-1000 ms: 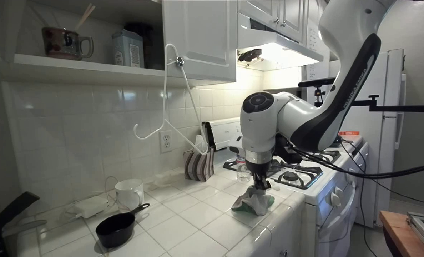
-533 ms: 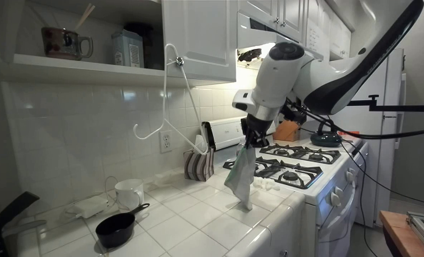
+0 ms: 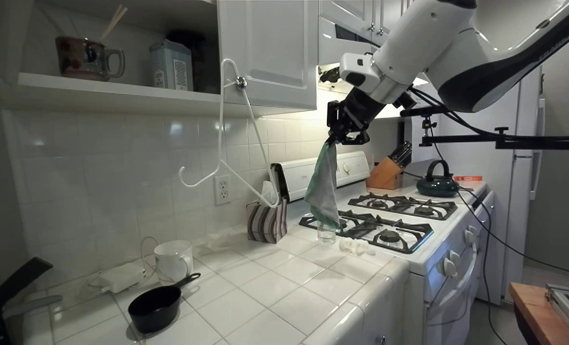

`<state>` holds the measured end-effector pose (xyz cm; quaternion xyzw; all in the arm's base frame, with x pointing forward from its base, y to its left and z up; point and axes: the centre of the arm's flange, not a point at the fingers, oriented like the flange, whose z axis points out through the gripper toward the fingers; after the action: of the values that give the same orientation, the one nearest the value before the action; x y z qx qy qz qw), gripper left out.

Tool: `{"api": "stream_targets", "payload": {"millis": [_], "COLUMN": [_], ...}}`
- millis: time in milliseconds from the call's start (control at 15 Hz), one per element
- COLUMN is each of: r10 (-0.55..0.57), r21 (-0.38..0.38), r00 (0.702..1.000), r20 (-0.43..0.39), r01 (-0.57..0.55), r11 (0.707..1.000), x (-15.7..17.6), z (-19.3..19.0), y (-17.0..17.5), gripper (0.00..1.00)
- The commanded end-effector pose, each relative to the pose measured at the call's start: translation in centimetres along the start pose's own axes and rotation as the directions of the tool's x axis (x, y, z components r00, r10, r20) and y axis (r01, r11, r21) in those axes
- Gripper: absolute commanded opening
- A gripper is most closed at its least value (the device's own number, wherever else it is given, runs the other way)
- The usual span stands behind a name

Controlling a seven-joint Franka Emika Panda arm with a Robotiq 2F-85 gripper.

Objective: Pick up the cloth and put it on the clothing hanger

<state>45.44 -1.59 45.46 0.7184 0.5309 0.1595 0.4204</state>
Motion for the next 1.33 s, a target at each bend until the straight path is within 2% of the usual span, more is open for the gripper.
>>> {"api": "stream_targets", "payload": {"millis": [0,467,533,600,667,867,1000,1267], "r10": [-0.007,-0.016,-0.016,0.021,0.096,0.260,0.354,0.533], "r21": [-0.004,0.003,0.003,0.001,0.018,0.034,0.026,0.015], "r00": [1.000,1.000,1.000,1.000,0.995,0.961,0.924,0.818], "r20": [-0.009,-0.014,-0.014,-0.016,0.015,0.096,0.143,0.218], "r01": [0.007,0.016,0.016,-0.021,-0.096,-0.264,-0.362,-0.548], "r11": [1.000,1.000,1.000,1.000,0.995,0.964,0.932,0.836], "x": [-0.2,-0.2,-0.2,-0.3,-0.3,-0.4,-0.2,2.4], "z": [-0.2,-0.1,-0.1,-0.2,-0.4,-1.2,-1.6,-3.2], "y": [0.0,-0.4,-0.4,0.0,0.7,3.3,5.4,10.2], "gripper": [0.04,0.04,0.01,0.01,0.01,0.01,0.01,0.01]}}
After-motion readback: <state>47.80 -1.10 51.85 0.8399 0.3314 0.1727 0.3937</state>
